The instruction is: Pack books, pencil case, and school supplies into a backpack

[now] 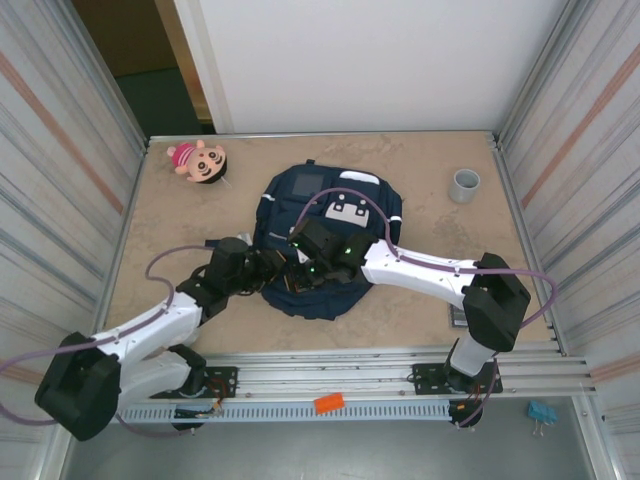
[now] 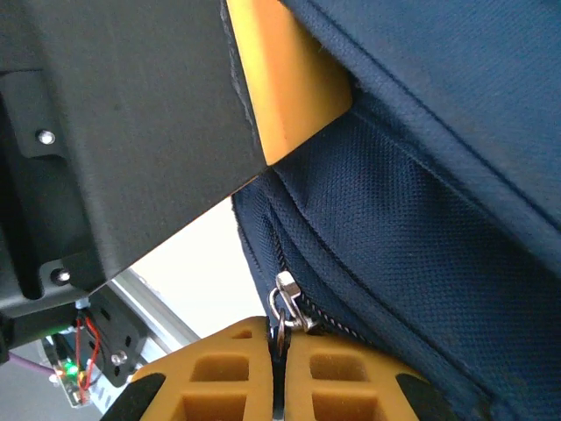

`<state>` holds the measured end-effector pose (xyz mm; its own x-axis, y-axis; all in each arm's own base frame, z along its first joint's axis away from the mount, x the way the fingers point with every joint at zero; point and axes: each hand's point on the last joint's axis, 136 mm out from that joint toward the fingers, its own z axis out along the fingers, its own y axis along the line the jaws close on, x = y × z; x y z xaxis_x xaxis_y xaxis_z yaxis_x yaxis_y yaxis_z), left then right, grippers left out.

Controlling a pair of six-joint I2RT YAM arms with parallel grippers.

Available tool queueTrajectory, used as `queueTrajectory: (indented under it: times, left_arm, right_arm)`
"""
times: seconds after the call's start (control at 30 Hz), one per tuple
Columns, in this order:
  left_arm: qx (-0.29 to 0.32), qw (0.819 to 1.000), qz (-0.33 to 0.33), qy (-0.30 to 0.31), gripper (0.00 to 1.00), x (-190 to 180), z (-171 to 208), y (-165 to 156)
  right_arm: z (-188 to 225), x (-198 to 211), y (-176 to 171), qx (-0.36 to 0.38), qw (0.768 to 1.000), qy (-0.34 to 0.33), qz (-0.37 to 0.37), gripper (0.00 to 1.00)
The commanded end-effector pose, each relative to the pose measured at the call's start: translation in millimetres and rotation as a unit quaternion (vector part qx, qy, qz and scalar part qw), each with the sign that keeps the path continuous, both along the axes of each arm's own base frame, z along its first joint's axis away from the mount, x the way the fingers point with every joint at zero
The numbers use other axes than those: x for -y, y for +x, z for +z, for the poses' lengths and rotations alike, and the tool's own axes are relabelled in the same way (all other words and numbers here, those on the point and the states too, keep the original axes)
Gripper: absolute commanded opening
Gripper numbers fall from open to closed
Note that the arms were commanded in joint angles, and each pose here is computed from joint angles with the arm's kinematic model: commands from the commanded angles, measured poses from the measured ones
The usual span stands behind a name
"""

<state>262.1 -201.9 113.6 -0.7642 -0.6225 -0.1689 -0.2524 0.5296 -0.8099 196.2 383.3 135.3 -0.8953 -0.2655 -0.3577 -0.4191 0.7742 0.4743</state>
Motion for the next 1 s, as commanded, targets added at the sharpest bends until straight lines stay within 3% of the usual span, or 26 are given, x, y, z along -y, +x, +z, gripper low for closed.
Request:
queueTrajectory:
  times: [0.0, 0.1, 0.33, 0.5, 0.83, 0.87, 0.97]
  left_arm:
    - [0.027, 1.0, 0.006, 0.006, 0.1, 3, 15, 14]
    - [0.02, 0.999, 0.025, 0.033, 0.0, -12, 9, 11]
    - [0.019, 0.996, 0.061, 0.063, 0.0, -56, 12, 0]
    - [0.023, 0.995, 0.074, 0.065, 0.0, -75, 17, -6]
    - [0.026, 0.998, 0.024, 0.047, 0.0, -59, 22, -11]
    - [0.034, 0.998, 0.016, 0.046, 0.04, -57, 26, -11]
    - [0.064, 0.996, -0.009, 0.061, 0.32, -51, 41, -12]
  right_arm:
    - [25, 2, -8, 0.014, 0.999, 0.028, 0.023, 0.0]
    - [19, 27, -10, 0.01, 1.0, 0.0, 0.015, 0.0]
    - [-3, 106, -5, -0.008, 0.997, -0.072, -0.022, 0.0]
    - [-4, 149, 13, -0.016, 0.995, -0.072, -0.063, 0.0]
    - [5, 132, 27, -0.021, 0.998, -0.011, -0.051, 0.0]
    - [8, 129, 28, -0.021, 0.999, -0.001, -0.05, 0.0]
    - [13, 125, 29, -0.017, 0.998, 0.013, -0.051, 0.0]
